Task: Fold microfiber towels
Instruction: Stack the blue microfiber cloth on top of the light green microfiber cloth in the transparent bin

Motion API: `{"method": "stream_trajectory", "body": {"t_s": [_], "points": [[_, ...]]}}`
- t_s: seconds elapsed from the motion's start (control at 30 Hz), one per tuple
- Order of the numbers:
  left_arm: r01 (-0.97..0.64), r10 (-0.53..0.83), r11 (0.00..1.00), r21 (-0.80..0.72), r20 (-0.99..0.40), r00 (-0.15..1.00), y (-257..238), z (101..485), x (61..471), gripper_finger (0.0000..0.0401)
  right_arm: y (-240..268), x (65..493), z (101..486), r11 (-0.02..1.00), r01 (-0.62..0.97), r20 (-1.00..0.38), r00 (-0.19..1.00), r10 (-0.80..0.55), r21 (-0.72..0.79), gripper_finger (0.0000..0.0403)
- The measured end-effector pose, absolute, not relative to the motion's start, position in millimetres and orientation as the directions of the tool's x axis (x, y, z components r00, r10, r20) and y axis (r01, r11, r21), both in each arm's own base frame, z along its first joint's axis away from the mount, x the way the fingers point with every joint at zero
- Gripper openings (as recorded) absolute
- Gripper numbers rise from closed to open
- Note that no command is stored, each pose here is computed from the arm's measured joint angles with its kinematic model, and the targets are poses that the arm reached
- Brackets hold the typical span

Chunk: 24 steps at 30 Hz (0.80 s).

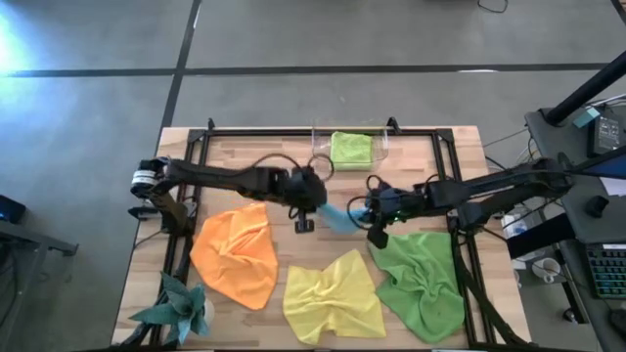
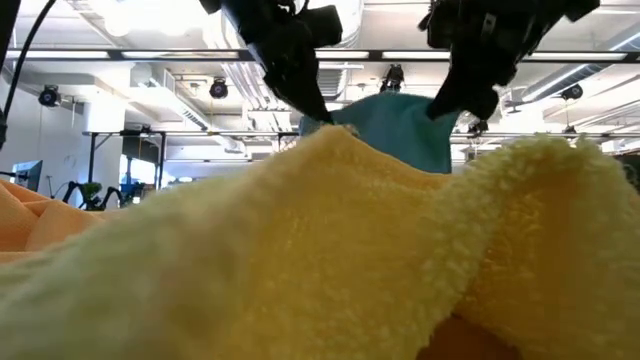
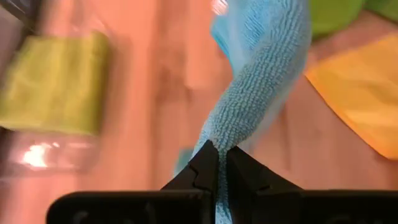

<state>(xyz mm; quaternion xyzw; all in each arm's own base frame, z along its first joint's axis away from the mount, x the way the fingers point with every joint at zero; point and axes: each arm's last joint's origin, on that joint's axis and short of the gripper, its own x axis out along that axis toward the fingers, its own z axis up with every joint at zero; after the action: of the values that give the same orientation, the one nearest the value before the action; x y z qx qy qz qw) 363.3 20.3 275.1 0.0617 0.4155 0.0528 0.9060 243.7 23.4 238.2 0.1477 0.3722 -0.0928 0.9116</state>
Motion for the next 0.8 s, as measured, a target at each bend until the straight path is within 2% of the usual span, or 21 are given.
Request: {"method": "stream_trajectory", "body": {"t_s": [0.37,0.8], "points": [[-0.056,0.241,0.954,0.295,-0.643,0.727,60.0,310.4,362.3,0.0001,3.7,245.8,286.1,0.888,0.429,-0.668,0.711,-0.221,0.163,0.0011],[-0.22,0.386,0.902,0.373,-0.463,0.798,110.4,337.8,363.7,0.0001,-64.4,247.9,322.8,0.78,0.62,-0.583,0.666,-0.466,0.086,0.0011]]}}
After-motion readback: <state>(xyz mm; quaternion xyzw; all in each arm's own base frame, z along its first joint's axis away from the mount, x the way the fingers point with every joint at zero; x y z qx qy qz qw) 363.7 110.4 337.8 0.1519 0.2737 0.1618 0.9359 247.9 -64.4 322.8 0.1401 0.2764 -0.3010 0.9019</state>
